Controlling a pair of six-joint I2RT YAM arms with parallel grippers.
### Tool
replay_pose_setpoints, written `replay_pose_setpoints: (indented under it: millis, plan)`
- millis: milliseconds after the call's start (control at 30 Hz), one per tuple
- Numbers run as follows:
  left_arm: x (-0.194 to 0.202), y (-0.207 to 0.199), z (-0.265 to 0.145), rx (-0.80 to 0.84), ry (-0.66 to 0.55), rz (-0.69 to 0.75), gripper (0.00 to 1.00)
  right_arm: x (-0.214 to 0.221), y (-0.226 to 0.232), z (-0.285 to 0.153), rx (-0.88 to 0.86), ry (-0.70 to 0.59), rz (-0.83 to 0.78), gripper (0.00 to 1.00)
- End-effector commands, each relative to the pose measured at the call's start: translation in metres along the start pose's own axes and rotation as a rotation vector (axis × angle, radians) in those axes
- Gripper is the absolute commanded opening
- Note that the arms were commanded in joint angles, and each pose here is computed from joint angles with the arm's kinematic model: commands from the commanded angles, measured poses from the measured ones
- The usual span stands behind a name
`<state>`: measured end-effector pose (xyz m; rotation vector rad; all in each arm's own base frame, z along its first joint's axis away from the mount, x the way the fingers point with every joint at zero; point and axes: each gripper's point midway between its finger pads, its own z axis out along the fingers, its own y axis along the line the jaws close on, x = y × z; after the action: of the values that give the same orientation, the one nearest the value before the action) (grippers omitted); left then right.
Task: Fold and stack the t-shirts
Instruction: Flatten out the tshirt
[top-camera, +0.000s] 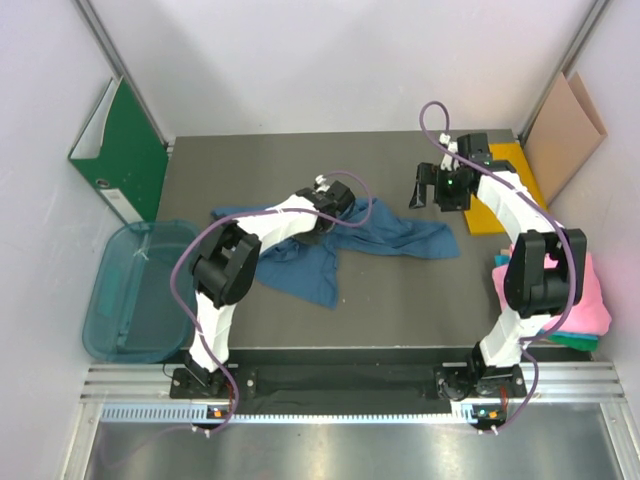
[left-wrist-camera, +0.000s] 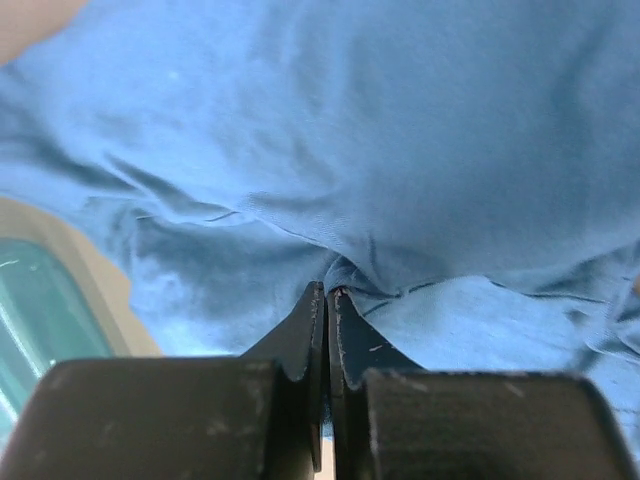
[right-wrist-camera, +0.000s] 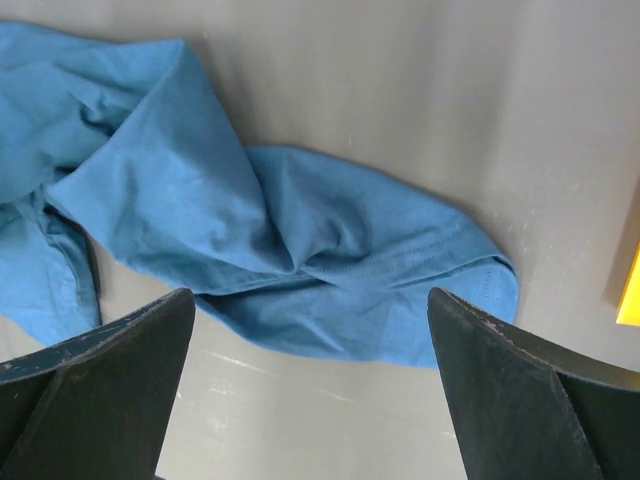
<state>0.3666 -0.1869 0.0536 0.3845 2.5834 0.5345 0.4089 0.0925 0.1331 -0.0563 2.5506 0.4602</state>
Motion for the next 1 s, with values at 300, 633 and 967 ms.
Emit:
replay_pose_setpoints:
  millis: [300,633,967]
  plan:
    - [-0.073,0.165,-0.054,-0.168,-0.133,-0.409,0.00,0.006,-0.003,-0.006,-0.116,0.001,0.151,1.00]
    - [-0.124,0.189,-0.064,-0.077,-0.221,-0.508,0.00,0.002,0.075,0.000,-0.235,-0.005,-0.081,1.00]
    - [-0.149,0.192,-0.043,-0.063,-0.206,-0.495,0.00,0.018,0.127,-0.003,-0.229,0.031,-0.273,0.69]
